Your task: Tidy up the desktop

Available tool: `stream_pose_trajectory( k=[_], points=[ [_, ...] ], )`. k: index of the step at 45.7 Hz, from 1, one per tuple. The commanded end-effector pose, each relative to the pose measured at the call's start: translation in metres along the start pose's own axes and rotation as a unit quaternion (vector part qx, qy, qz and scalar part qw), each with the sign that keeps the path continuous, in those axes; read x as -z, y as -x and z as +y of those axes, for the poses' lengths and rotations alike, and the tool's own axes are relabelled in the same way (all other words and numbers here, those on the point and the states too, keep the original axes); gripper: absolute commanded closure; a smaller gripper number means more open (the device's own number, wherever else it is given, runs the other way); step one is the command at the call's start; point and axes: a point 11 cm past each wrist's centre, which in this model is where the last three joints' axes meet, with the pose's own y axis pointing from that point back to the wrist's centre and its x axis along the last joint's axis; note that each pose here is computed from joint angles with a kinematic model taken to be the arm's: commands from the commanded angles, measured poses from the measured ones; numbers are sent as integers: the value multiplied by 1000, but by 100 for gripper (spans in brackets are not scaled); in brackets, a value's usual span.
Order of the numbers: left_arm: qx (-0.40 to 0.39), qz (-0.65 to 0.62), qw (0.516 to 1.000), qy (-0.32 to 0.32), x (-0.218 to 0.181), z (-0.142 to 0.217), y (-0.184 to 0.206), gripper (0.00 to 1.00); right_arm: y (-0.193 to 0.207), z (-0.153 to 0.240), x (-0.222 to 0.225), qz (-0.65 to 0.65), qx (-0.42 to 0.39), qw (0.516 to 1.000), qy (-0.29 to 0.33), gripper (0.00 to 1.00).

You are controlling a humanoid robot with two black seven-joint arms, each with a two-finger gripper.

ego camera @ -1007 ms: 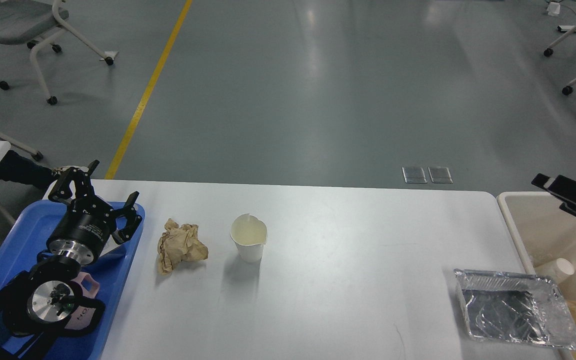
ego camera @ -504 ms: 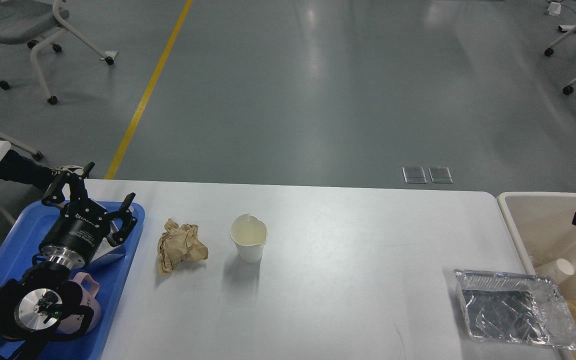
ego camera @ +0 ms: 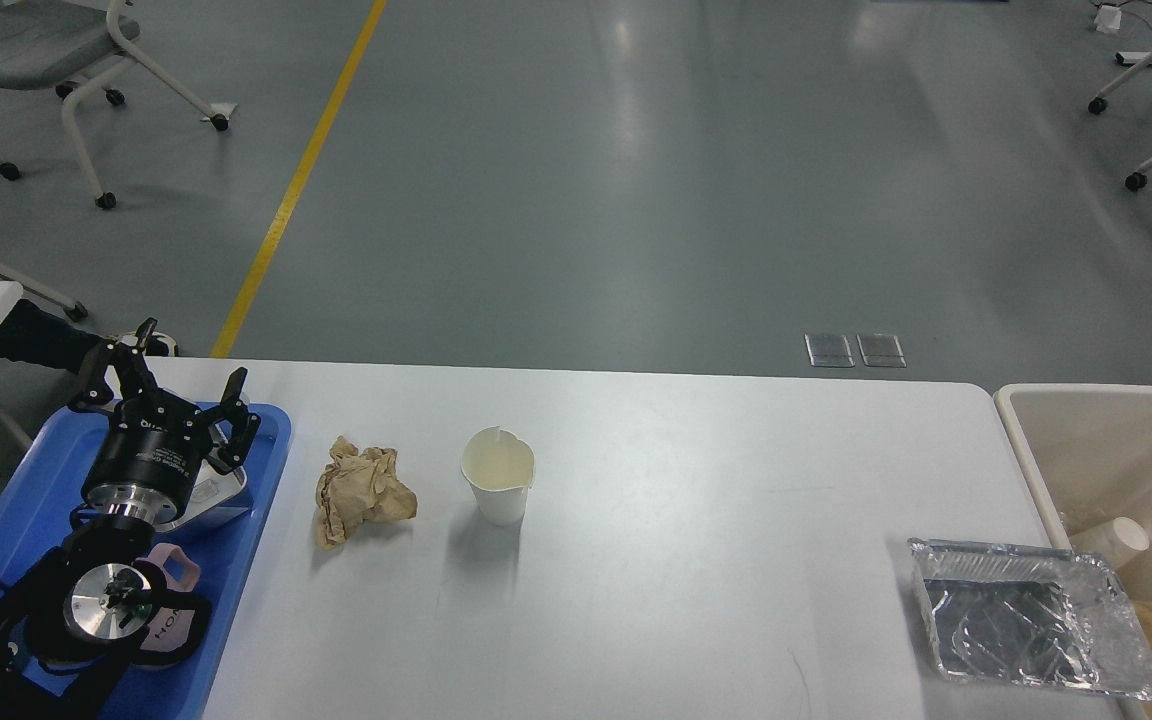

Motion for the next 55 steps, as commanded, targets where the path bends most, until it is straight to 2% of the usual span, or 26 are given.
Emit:
stream_pose_trajectory(
  k=[1,11,19,33,44,55],
  points=[
    [7,-10,1000,-16,9,-6,5,4,14,-14,4,7,10,1000,-11,0],
    [3,1,1000,-22,19,-3,6,4,38,-65,-16,8,4,1000,7,0],
    [11,26,999,-28,36,-3,21,4,44,-104,-9,4,-11,1000,-1,0],
    [6,27,999,-33,40,1,17,4,42,-138,24,28,11,999,-35,0],
    [-1,23,999,-36,40,6,10,4,41,-171,18,30,23,999,-18,0],
    [-2,21,999,-36,40,6,9,4,44,-179,14,16,25,1000,-9,0]
  ],
)
